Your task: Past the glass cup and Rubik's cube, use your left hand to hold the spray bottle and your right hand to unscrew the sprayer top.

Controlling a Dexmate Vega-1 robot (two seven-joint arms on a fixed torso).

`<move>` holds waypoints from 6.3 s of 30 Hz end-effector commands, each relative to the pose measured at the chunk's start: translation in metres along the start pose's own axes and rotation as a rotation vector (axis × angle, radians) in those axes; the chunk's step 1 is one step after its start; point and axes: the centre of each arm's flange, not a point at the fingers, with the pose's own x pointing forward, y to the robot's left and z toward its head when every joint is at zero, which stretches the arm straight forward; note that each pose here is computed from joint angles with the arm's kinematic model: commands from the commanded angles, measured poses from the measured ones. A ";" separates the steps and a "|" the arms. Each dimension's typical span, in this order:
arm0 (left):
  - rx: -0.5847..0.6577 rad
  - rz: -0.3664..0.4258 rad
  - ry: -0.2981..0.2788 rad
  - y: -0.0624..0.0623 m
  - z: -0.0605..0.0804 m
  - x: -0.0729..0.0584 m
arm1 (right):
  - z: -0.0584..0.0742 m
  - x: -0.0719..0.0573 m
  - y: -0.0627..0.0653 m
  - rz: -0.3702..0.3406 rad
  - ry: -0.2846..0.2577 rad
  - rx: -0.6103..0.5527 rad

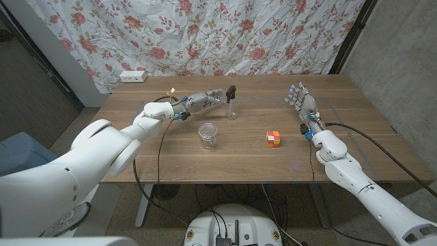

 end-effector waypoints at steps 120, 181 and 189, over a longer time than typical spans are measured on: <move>0.065 0.082 -0.085 -0.044 0.005 0.040 | 0.014 -0.029 -0.004 -0.056 0.000 -0.028; 0.164 0.021 -0.046 -0.019 0.042 -0.029 | 0.098 -0.009 0.046 0.204 -0.070 -0.594; 0.200 0.012 -0.032 -0.017 0.048 -0.032 | 0.112 -0.006 0.053 0.255 -0.094 -0.706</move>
